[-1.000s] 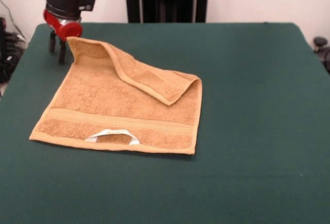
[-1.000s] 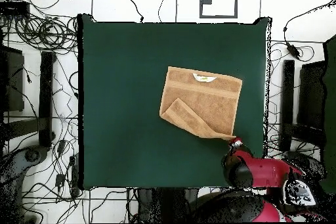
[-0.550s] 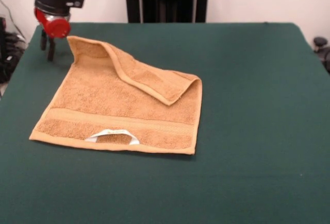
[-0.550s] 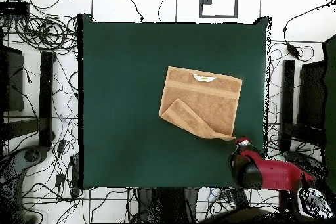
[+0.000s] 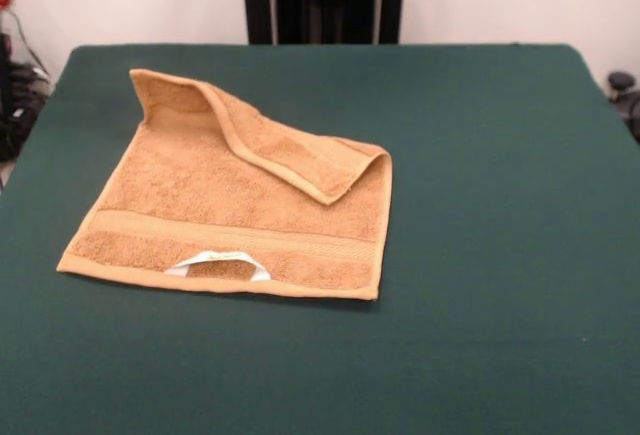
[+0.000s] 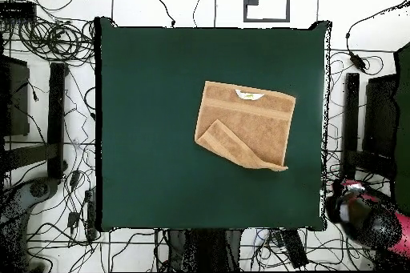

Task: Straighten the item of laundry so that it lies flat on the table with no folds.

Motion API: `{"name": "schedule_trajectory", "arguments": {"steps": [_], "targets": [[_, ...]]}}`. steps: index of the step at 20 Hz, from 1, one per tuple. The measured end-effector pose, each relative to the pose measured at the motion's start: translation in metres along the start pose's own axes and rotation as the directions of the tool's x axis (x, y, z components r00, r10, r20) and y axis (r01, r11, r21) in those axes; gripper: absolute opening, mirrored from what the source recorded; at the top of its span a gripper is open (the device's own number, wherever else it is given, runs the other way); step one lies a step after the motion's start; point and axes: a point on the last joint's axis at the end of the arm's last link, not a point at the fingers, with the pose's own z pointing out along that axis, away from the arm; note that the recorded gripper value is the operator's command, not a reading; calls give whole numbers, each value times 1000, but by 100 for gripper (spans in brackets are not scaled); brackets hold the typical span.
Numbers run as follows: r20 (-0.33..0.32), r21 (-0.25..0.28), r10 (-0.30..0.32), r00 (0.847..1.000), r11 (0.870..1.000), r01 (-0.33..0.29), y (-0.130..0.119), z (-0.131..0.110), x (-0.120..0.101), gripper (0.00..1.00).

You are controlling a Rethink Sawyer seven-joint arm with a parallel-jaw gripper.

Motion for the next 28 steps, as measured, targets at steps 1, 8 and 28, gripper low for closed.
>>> {"name": "schedule_trajectory", "arguments": {"steps": [1,8,28], "targets": [[-32,21,-14,999,1000,15,-12,-5,-23,100],[-71,45,-194,978,979,198,-32,-3,-80,100],[-90,-69,-332,939,943,326,62,117,-28,100]]}}
